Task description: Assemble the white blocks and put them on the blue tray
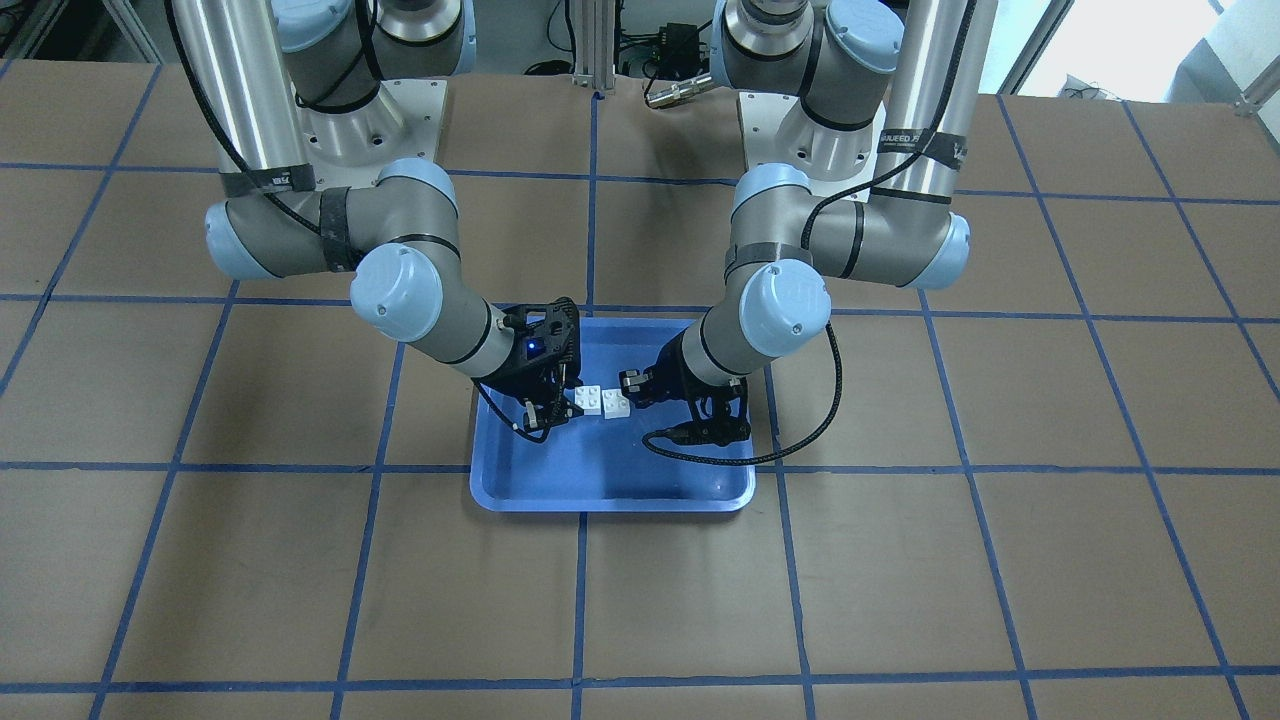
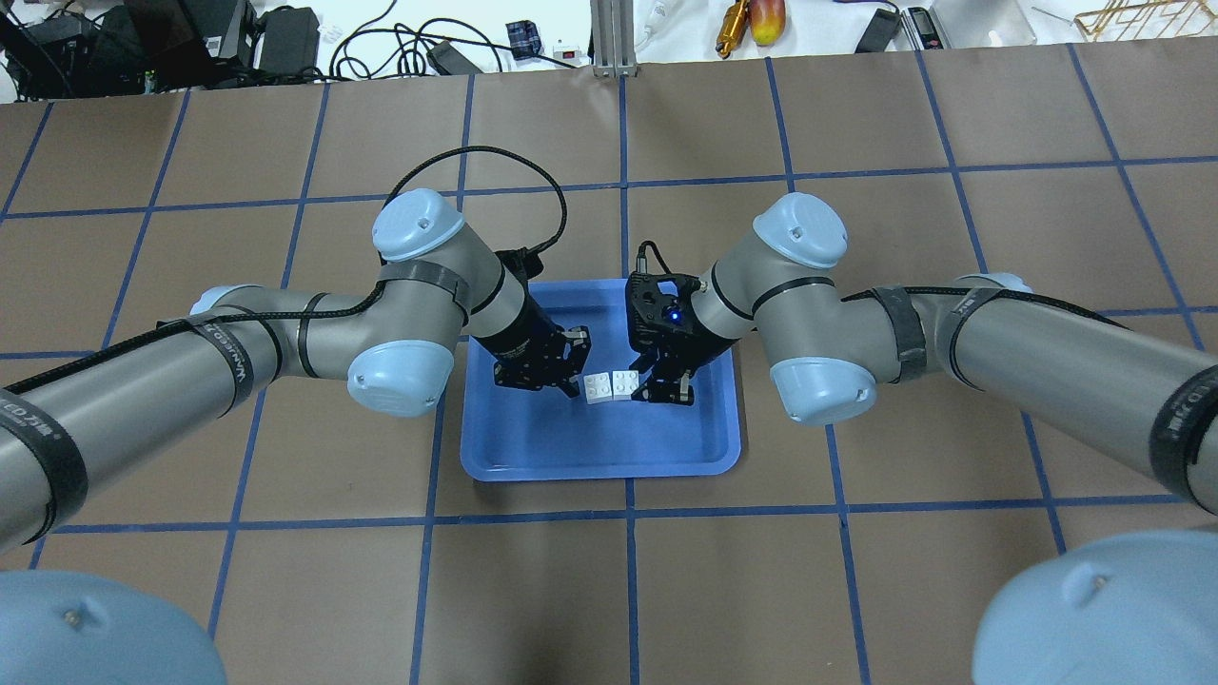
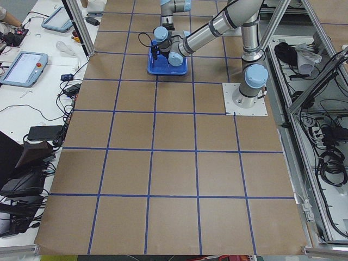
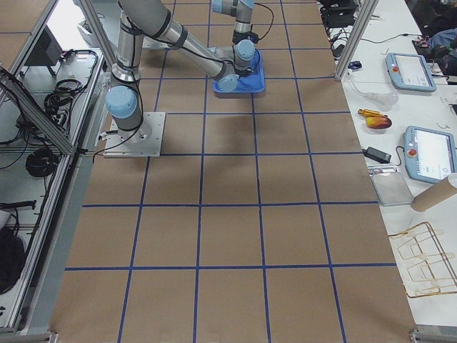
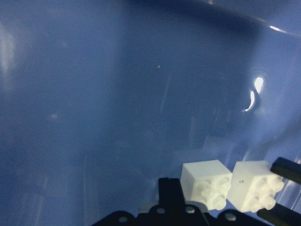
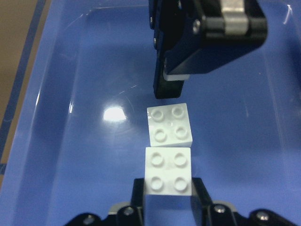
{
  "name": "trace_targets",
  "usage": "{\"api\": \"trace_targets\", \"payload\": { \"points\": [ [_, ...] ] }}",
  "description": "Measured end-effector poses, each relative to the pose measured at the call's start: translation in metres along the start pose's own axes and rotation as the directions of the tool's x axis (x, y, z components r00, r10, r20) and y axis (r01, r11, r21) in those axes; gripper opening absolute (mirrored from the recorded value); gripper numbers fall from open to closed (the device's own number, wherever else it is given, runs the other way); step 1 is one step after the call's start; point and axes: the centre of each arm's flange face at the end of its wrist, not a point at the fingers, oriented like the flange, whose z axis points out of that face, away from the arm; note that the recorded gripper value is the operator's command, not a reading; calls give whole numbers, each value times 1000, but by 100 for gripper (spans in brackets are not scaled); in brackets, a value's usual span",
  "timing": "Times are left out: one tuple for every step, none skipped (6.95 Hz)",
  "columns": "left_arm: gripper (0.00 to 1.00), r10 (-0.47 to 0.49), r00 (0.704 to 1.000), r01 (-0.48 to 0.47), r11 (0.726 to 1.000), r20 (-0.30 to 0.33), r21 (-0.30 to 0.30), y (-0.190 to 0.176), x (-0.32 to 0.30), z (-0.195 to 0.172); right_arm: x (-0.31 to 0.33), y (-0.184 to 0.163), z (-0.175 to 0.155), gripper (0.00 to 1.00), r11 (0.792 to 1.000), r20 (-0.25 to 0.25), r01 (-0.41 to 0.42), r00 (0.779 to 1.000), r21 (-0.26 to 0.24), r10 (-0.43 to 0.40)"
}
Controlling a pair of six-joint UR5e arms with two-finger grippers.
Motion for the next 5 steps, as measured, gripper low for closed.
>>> {"api": "trace_targets", "payload": {
  "points": [
    [0, 1, 1000, -1, 1000, 1, -1, 0, 0, 0, -1, 0, 1, 0, 1000, 2, -2, 1000, 0, 2],
    [0, 1, 1000, -1, 1000, 2, -1, 0, 0, 1, -1, 0, 1, 1, 1000, 2, -2, 1000, 0, 2],
    [0, 1, 1000, -1, 1000, 2, -1, 1, 0, 1, -1, 0, 1, 2, 1000, 3, -2, 1000, 0, 2],
    [0, 1, 1000, -1, 1000, 2, -1, 1, 0, 1, -1, 0, 2, 5, 1000, 4, -3, 1000, 0, 3],
    [0, 2, 1000, -2, 1000, 2, -1, 1, 0, 1, -1, 1, 5, 6, 1000, 10, -7, 1000, -1, 7]
  ]
}}
